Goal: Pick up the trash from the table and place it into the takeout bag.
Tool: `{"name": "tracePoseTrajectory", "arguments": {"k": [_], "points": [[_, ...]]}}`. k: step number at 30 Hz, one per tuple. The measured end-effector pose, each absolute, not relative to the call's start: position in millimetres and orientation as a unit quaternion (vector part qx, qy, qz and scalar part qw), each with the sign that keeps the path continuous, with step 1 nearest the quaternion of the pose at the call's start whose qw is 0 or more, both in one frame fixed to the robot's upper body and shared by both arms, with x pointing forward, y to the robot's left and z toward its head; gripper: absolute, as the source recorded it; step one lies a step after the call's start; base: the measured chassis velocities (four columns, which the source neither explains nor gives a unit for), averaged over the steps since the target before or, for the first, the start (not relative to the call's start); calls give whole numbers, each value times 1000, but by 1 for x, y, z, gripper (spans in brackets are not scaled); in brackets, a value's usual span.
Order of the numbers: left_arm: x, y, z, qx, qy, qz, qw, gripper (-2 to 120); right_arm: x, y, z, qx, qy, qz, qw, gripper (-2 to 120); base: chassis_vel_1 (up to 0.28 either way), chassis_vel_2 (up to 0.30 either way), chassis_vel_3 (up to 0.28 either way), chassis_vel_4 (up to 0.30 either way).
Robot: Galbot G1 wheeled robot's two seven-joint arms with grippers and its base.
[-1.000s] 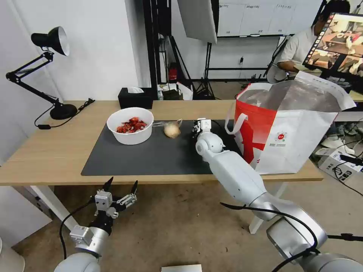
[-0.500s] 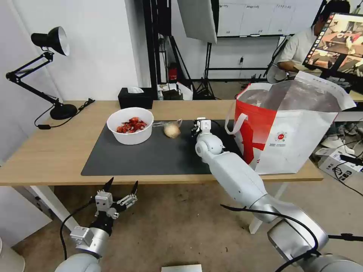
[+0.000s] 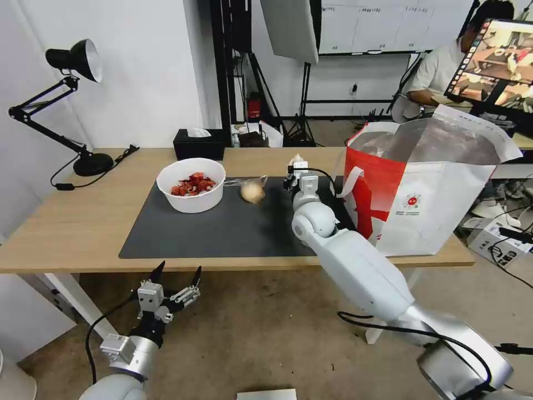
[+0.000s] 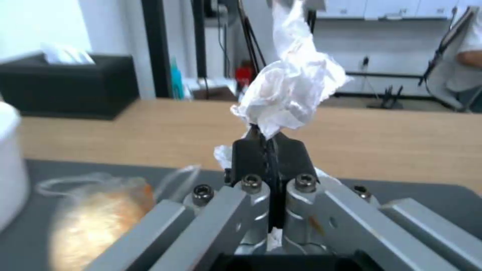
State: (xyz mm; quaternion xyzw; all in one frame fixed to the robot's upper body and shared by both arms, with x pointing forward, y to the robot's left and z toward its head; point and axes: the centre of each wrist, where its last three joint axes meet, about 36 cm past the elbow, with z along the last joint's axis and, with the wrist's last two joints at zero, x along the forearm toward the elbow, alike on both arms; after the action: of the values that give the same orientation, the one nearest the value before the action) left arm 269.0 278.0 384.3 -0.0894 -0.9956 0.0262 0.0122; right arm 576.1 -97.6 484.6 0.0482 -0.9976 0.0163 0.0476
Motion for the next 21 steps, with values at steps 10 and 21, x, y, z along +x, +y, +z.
{"name": "tracePoseTrajectory", "arguments": {"k": [10,21], "points": [[266,275,384,-86,-996,36,14,100,534,-101,492,79,-996,5,-35,0,0,0,0,0],[265,282,388,-77,-996,43,11,100,527,-144,561,32,-986,5,-161,0,0,0,0,0]]}}
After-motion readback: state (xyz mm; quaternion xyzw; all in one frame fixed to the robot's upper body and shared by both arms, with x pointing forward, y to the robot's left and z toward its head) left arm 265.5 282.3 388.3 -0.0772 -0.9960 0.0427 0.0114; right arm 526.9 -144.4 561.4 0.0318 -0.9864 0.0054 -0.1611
